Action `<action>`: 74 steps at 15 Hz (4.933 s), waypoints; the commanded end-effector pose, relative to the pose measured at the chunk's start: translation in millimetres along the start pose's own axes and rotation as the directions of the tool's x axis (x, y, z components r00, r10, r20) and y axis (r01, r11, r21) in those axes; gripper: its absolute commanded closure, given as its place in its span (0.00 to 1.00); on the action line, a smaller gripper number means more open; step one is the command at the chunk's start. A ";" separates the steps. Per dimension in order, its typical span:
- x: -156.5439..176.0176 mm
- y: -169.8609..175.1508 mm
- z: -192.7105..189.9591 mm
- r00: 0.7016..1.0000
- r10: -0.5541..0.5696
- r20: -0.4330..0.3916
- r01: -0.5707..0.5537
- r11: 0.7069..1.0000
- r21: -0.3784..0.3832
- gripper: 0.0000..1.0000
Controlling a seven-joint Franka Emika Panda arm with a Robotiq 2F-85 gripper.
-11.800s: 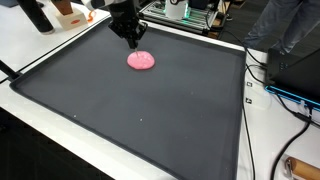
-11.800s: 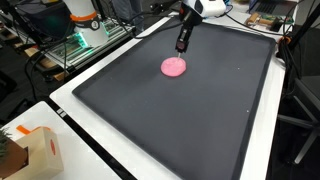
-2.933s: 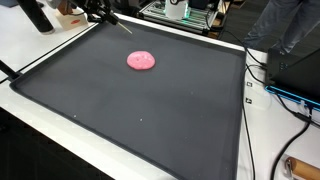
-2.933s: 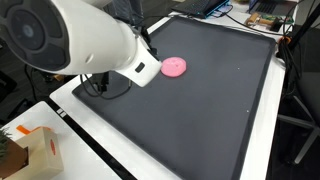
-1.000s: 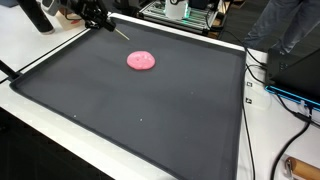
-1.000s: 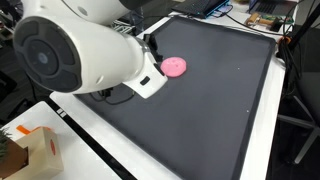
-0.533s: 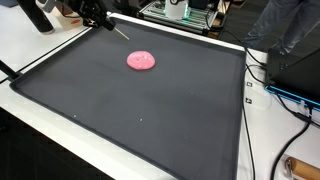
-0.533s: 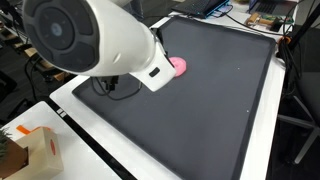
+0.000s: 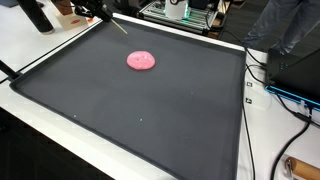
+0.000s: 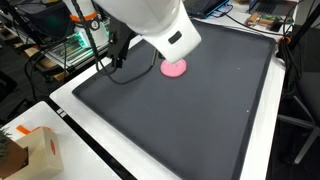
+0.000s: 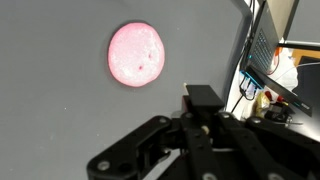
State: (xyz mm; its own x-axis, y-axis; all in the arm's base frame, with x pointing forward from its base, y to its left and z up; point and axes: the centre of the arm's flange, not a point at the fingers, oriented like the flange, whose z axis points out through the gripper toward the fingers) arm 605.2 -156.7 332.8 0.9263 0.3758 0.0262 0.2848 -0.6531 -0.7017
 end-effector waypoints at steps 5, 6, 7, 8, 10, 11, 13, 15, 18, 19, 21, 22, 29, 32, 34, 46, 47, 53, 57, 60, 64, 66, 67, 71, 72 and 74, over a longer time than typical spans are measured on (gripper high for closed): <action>34.8 -87.8 -6.9 0.989 0.136 0.062 -0.119 0.965 -0.233 0.97; 40.9 -98.4 -2.2 0.985 0.161 0.067 -0.138 0.953 -0.271 0.97; 46.7 -108.6 3.7 0.981 0.179 0.075 -0.148 0.940 -0.308 0.97; 52.9 -118.3 11.1 0.976 0.199 0.085 -0.160 0.929 -0.335 0.97; 64.8 -134.6 28.0 0.969 0.225 0.102 -0.163 0.894 -0.417 0.97; 70.7 -142.3 38.2 0.965 0.236 0.113 -0.161 0.874 -0.458 0.97; 80.2 -155.2 58.7 0.959 0.256 0.126 -0.152 0.833 -0.532 0.97; 87.0 -166.8 80.4 0.951 0.271 0.146 -0.135 0.793 -0.594 0.97; 94.2 -179.9 112.5 0.944 0.284 0.167 -0.099 0.727 -0.680 0.97; 96.0 -183.9 122.7 0.943 0.287 0.171 -0.088 0.706 -0.703 0.97; 98.2 -190.2 143.2 0.941 0.290 0.172 -0.066 0.659 -0.749 0.97; 98.9 -193.3 152.3 0.942 0.292 0.166 -0.059 0.629 -0.775 0.97; 98.2 -204.5 209.4 0.952 0.290 0.101 -0.053 0.478 -0.877 0.97; 95.3 -206.4 230.6 0.958 0.282 0.052 -0.074 0.419 -0.905 0.97; 93.8 -207.6 244.2 0.964 0.265 0.017 -0.087 0.374 -0.923 0.97; 81.1 -211.5 312.0 0.988 0.138 -0.065 -0.074 0.062 -0.995 0.97; 80.0 -210.9 314.0 0.989 0.132 -0.066 -0.073 0.045 -0.996 0.97; 74.8 -208.1 321.3 0.992 0.108 -0.058 -0.059 0.005 -0.998 0.97; 72.1 -207.6 325.6 0.992 0.120 -0.043 -0.045 0.008 -0.999 0.97; 74.1 -206.5 323.9 0.989 0.145 -0.033 -0.038 0.032 -0.999 0.97; 75.6 -203.9 313.3 0.981 0.194 -0.026 -0.041 0.071 -0.997 0.97; 77.2 -203.5 304.4 0.974 0.228 -0.017 -0.043 0.113 -0.993 0.97; 78.0 -203.3 300.1 0.971 0.238 -0.015 -0.048 0.132 -0.990 0.97; 83.9 -206.0 275.5 0.962 0.272 0.018 -0.049 0.239 -0.970 0.97; 85.2 -207.4 269.1 0.961 0.274 0.028 -0.048 0.266 -0.963 0.97; 88.4 -211.3 253.0 0.962 0.267 0.048 -0.043 0.323 -0.946 0.97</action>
State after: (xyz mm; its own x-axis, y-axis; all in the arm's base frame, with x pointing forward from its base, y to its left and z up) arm 561.8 191.3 281.6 0.9651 0.2091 -0.1580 0.2611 -0.8168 0.5145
